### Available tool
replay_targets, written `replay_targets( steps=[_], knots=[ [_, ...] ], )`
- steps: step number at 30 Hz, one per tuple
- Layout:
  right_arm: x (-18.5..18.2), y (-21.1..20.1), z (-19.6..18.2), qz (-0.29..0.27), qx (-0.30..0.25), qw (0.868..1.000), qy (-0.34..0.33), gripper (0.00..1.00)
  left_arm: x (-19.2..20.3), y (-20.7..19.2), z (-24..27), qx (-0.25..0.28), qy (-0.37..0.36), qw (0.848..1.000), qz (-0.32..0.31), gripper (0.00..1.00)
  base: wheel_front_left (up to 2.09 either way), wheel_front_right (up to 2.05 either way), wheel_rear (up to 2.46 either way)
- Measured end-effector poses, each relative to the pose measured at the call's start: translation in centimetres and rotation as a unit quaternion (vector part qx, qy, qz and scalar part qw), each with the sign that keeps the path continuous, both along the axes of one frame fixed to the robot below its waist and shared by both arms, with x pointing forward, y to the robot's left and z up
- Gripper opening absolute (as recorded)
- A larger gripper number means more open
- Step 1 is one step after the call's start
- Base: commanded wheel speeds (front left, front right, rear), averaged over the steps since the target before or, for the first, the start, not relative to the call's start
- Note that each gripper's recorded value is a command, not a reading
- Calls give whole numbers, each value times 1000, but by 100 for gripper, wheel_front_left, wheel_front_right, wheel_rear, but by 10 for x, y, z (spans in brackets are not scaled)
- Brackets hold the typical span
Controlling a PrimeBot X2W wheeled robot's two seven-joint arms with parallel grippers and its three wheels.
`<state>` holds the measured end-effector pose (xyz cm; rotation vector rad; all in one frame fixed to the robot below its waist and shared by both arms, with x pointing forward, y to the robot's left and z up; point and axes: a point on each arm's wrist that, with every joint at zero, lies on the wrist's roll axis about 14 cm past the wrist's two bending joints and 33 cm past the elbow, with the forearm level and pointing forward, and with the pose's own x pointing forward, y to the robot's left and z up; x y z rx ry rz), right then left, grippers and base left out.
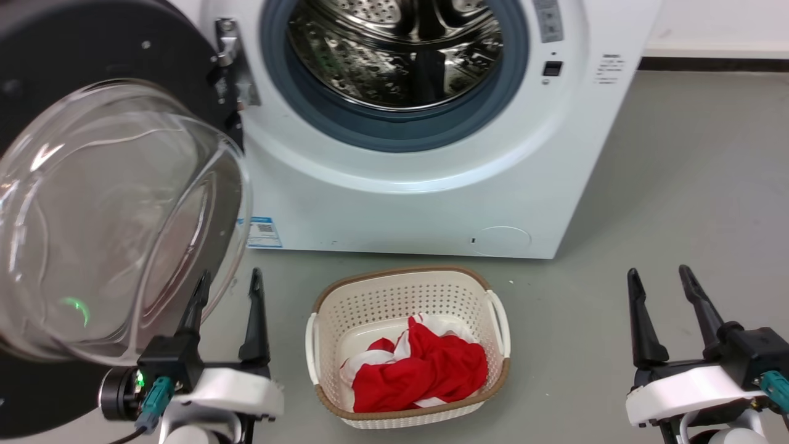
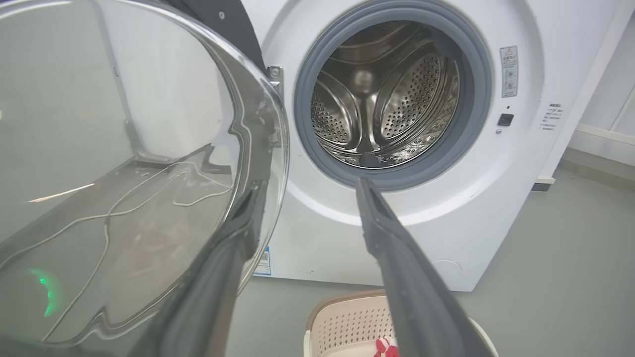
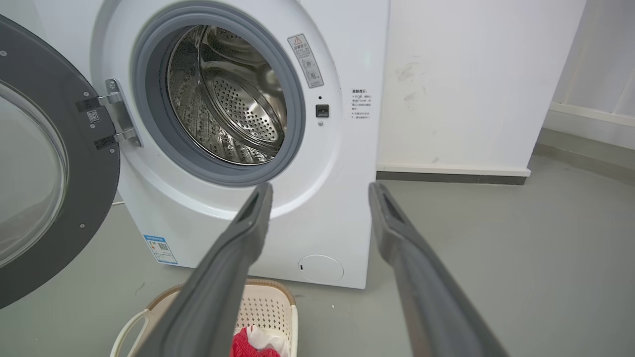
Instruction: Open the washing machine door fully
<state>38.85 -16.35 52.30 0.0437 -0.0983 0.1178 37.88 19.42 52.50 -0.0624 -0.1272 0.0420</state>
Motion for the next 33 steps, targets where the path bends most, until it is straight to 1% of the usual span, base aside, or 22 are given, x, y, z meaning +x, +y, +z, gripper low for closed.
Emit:
replay_targets(
  steps=[5,10,13,20,33],
  knots=[
    [-6,-15,7,-22,-3,1000,-10,100,17,-18,16,-4,-26,999,-20,100,0,0,0],
    [-14,-25,10,-37,-6,999,-13,100,21,-30,23,-2,-38,999,-32,100,0,0,0],
    [-17,-25,8,-37,-6,999,-9,100,22,-30,24,8,-40,999,-31,100,0,0,0],
    [-21,-19,-4,-29,-5,1000,11,100,18,-30,7,15,-15,999,-30,100,0,0,0],
    [-21,-21,-4,-31,-5,999,10,100,19,-29,5,21,-13,999,-31,100,0,0,0]
  ],
)
